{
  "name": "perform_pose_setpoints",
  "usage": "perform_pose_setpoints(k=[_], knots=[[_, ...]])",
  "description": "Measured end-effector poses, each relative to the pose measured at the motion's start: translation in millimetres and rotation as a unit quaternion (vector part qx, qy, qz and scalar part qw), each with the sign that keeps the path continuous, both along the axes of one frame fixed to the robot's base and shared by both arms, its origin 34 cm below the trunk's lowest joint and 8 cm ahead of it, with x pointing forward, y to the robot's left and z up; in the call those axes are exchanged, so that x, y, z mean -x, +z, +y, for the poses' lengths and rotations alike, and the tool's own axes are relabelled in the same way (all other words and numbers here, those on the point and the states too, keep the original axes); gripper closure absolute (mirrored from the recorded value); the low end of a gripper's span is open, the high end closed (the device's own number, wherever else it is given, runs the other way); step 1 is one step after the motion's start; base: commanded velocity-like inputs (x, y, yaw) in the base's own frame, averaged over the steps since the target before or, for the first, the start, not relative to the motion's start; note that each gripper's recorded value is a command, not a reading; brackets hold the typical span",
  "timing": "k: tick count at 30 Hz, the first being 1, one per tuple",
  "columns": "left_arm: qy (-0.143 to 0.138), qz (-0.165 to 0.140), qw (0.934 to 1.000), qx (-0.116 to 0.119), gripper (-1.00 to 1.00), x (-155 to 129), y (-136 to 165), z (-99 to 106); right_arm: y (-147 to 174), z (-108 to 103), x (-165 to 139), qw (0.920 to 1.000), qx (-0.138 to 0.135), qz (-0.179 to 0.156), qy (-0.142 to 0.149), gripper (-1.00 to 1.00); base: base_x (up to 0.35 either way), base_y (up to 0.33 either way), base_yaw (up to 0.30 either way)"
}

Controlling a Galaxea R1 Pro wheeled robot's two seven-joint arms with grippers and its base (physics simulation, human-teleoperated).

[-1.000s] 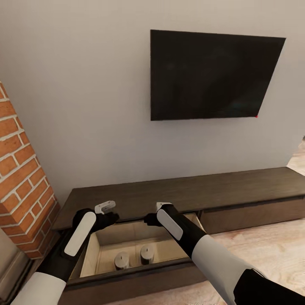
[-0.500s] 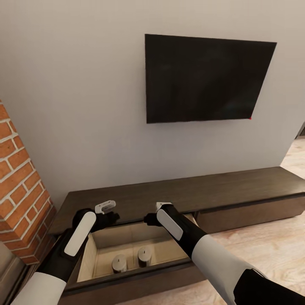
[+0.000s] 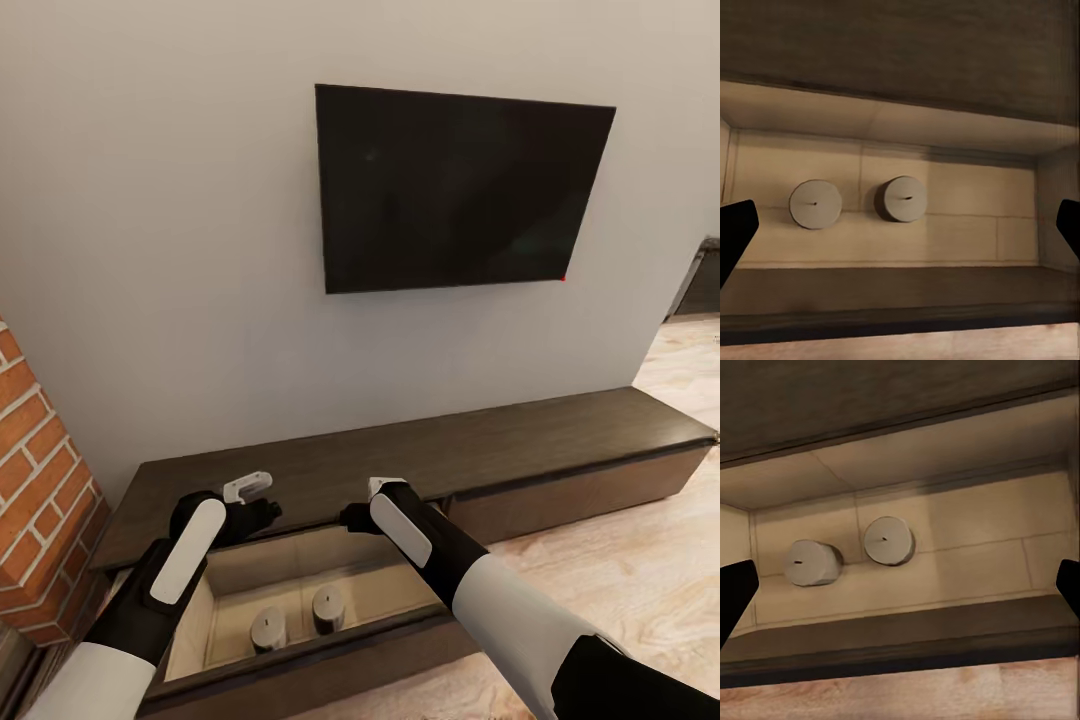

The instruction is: Place each of the two pumpkins and all three candles from the living room inside a cabinet in the living room (use any cabinet), then make sure every cabinet is closed, and position the cauldron so it is next to a table in the living room.

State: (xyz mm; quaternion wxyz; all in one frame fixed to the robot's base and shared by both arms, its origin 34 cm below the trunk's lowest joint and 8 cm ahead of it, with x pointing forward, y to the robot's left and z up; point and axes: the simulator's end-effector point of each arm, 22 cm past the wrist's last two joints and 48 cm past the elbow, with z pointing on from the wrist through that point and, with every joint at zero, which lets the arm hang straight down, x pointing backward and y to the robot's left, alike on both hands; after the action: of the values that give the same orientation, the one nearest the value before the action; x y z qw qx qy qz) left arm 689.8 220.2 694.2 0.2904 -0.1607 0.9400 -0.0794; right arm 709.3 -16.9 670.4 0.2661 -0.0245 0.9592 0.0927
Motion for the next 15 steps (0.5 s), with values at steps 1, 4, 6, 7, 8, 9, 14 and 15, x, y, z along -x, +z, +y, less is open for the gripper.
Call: perform_pose_setpoints(k=[1, 4, 6, 7, 8, 9, 14, 15], knots=[[0.000, 0.000, 1.0000, 0.000, -1.00, 0.0, 0.0, 0.0, -0.1, -0.1, 0.0, 1.0000, 0.000, 0.000, 0.000, -1.00, 0.000, 0.000, -0.276], [0.000, 0.000, 1.0000, -0.001, -1.00, -0.1, 0.1, -0.2, -0.3, -0.4, 0.0, 1.0000, 0.000, 0.000, 0.000, -1.00, 0.000, 0.000, -0.278], [0.000, 0.000, 1.0000, -0.001, -1.00, -0.1, 0.1, 0.0, -0.4, -0.7, 0.0, 1.0000, 0.000, 0.000, -0.001, -1.00, 0.000, 0.000, -0.279], [0.000, 0.000, 1.0000, -0.001, -1.00, -0.1, 0.1, 0.3, -0.4, -0.8, 0.0, 1.0000, 0.000, 0.000, -0.001, -1.00, 0.000, 0.000, -0.279], [0.000, 0.000, 1.0000, -0.002, -1.00, -0.2, 0.1, 0.5, -0.5, -0.9, -0.1, 1.0000, 0.000, 0.000, 0.000, -1.00, 0.000, 0.000, -0.279], [0.000, 0.000, 1.0000, -0.002, -1.00, -0.1, 0.1, 0.5, -0.4, -0.6, 0.0, 1.0000, 0.000, 0.000, 0.000, -1.00, 0.000, 0.000, -0.279], [0.000, 0.000, 1.0000, -0.002, -1.00, -0.1, 0.1, 0.0, 0.3, 0.9, 0.1, 1.0000, -0.001, 0.000, 0.000, -1.00, 0.000, 0.000, -0.279], [0.000, 0.000, 1.0000, -0.002, -1.00, -0.1, 0.1, -0.1, 0.3, 1.1, 0.2, 1.0000, -0.002, 0.000, 0.001, -1.00, 0.000, 0.000, -0.279]])
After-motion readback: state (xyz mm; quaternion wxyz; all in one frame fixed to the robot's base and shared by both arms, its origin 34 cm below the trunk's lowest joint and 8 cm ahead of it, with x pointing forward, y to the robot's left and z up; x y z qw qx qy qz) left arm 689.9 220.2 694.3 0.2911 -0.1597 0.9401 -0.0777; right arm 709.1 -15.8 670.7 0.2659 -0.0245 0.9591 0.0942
